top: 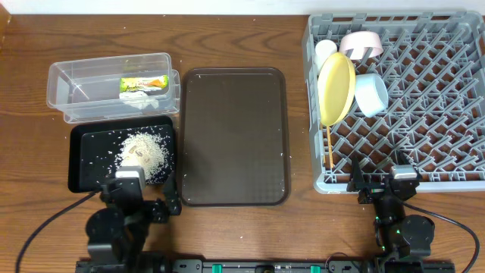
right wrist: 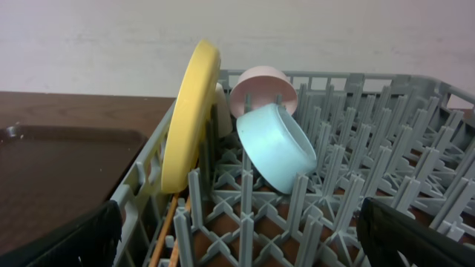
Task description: Sort waste into correct bins and load items into the dishwasher rack
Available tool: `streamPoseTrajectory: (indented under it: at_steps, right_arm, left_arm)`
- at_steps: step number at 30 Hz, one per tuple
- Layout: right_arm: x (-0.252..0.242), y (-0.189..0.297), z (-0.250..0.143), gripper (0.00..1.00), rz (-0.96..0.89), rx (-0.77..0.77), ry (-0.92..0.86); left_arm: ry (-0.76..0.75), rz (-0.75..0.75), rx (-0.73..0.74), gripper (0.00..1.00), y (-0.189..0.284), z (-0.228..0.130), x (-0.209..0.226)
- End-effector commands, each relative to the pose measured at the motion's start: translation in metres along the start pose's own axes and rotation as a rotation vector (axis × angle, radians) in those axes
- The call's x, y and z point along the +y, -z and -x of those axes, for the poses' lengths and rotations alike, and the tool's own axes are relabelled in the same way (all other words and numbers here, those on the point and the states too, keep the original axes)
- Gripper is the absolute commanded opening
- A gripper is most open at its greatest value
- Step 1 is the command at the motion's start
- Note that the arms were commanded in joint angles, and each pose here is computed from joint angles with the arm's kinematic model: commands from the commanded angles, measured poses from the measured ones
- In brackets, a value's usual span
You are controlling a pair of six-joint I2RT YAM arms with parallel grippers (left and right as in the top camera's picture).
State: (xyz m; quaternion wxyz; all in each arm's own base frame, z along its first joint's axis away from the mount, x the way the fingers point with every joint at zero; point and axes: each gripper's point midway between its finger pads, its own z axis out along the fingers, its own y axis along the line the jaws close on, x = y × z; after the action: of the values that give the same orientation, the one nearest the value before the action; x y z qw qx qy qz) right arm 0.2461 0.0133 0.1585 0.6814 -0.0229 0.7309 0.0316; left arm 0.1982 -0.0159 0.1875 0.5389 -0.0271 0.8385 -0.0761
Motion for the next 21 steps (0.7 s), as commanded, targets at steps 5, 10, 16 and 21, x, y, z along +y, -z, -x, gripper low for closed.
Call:
streamPoseTrajectory:
  at_steps: [5,10,16,21]
  right_arm:
    - [-0.003,0.0,-0.001,0.99,-0.013,0.0,0.014]
    - [-0.003,0.0,-0.001,0.99,-0.013,0.0,0.014]
    - [-0.003,0.0,-0.001,0.99,-0.013,0.0,0.014]
    - [-0.003,0.0,-0.001,0.99,-0.013,0.0,0.014]
  left_arm:
    - [-0.008,-0.008,-0.195,1.0,-0.029,-0.004,0.007]
    - [-0.018,-0.005,-0.308,1.0,-0.041,0.003,0.011]
    - [-0.012,0.066,-0.395,1.0,-0.051,0.003,0.026]
    - [-0.003,0.086,-0.283,1.0,-0.06,-0.023,0.031]
